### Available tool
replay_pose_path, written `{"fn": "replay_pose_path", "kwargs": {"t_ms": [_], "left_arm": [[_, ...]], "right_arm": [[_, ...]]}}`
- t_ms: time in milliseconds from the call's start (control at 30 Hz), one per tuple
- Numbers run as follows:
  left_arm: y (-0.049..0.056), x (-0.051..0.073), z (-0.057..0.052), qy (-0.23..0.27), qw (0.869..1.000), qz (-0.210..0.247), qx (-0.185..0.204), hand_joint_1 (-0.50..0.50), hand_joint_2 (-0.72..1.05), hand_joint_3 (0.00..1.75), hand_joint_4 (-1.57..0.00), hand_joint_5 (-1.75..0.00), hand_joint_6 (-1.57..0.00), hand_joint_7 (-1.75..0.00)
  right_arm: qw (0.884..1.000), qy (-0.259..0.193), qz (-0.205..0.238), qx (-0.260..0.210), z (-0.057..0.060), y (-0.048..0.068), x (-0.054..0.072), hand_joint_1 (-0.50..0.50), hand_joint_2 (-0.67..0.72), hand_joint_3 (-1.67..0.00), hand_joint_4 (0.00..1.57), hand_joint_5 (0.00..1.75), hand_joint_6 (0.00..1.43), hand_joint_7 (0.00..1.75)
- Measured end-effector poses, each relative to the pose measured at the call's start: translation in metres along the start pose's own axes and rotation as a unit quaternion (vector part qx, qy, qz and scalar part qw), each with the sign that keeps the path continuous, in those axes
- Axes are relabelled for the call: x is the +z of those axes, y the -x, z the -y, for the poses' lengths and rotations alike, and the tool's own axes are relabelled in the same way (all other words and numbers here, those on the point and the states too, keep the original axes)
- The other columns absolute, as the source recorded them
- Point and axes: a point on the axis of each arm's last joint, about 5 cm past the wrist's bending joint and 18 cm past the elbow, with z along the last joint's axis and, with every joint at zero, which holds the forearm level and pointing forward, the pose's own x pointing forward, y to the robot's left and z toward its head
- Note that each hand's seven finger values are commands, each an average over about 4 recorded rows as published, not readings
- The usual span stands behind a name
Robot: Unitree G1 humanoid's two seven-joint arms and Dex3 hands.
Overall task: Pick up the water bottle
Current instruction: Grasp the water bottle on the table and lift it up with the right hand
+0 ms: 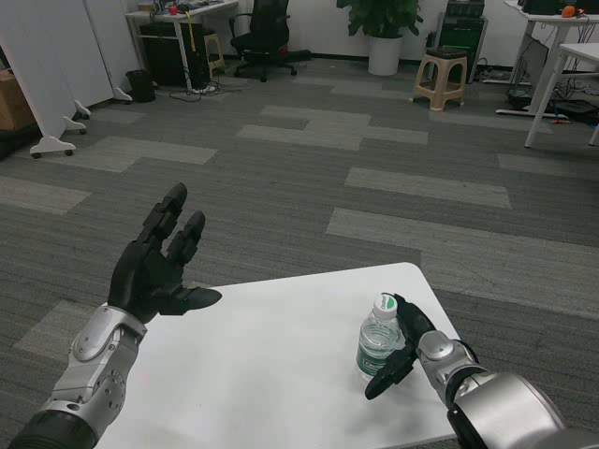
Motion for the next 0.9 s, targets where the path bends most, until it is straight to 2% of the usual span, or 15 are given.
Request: {"fn": "replay_pose_path", "kwargs": {"t_ms": [67,433,500,600,667,733,867,900], "left_arm": [[0.0,0.0,0.0001,0.0,1.0,0.0,0.0,-0.5,0.25,0.09,0.0,0.0,0.0,0.0],[0.0,-0.0001,0.0002,0.0,1.0,0.0,0.0,-0.5,0.25,0.09,0.0,0.0,0.0,0.0],[0.0,-0.0001,0.0002,0.0,1.0,0.0,-0.001,-0.5,0.25,0.09,0.0,0.0,0.0,0.0],[0.0,-0.0002,0.0004,0.0,1.0,-0.001,-0.001,-0.5,0.25,0.09,0.0,0.0,0.0,0.0],[0.0,-0.0003,0.0005,0.0,1.0,-0.001,-0.001,-0.5,0.25,0.09,0.0,0.0,0.0,0.0],[-0.0001,-0.0003,0.0005,0.0,1.0,-0.001,-0.001,-0.5,0.25,0.09,0.0,0.0,0.0,0.0],[-0.0001,-0.0003,0.0005,0.0,1.0,-0.001,-0.001,-0.5,0.25,0.09,0.0,0.0,0.0,0.0],[-0.0001,-0.0003,0.0005,0.0,1.0,-0.001,-0.001,-0.5,0.25,0.09,0.0,0.0,0.0,0.0]], "right_arm": [[1.0,0.003,0.0,0.001,-0.0007,-0.0001,0.0001,-0.38,0.34,-0.08,0.0,0.0,0.0,0.0],[1.0,0.013,0.0,0.002,-0.0019,-0.0002,0.0003,-0.38,0.34,-0.08,0.0,0.0,0.0,0.0],[1.0,0.016,0.0,0.004,-0.0023,-0.0002,0.0004,-0.38,0.28,-0.08,0.0,0.0,0.0,0.0],[1.0,0.022,0.0,0.007,-0.0033,-0.0003,0.0006,-0.38,0.06,-0.2,0.0,0.0,0.0,0.0],[1.0,0.023,0.001,0.008,-0.0039,-0.0003,0.0007,-0.38,-0.15,-0.32,0.0,0.0,0.0,0.0],[1.0,0.023,0.001,0.005,-0.0045,-0.0004,0.0007,-0.38,-0.32,-0.44,0.0,0.1,0.0,0.0],[1.0,0.024,0.001,0.002,-0.0065,-0.0005,0.001,-0.33,-0.46,-0.61,0.0,0.78,0.0,0.1],[1.0,0.024,0.002,0.001,-0.007,-0.0005,0.001,-0.33,-0.48,-0.63,0.0,0.87,0.0,0.14]]}}
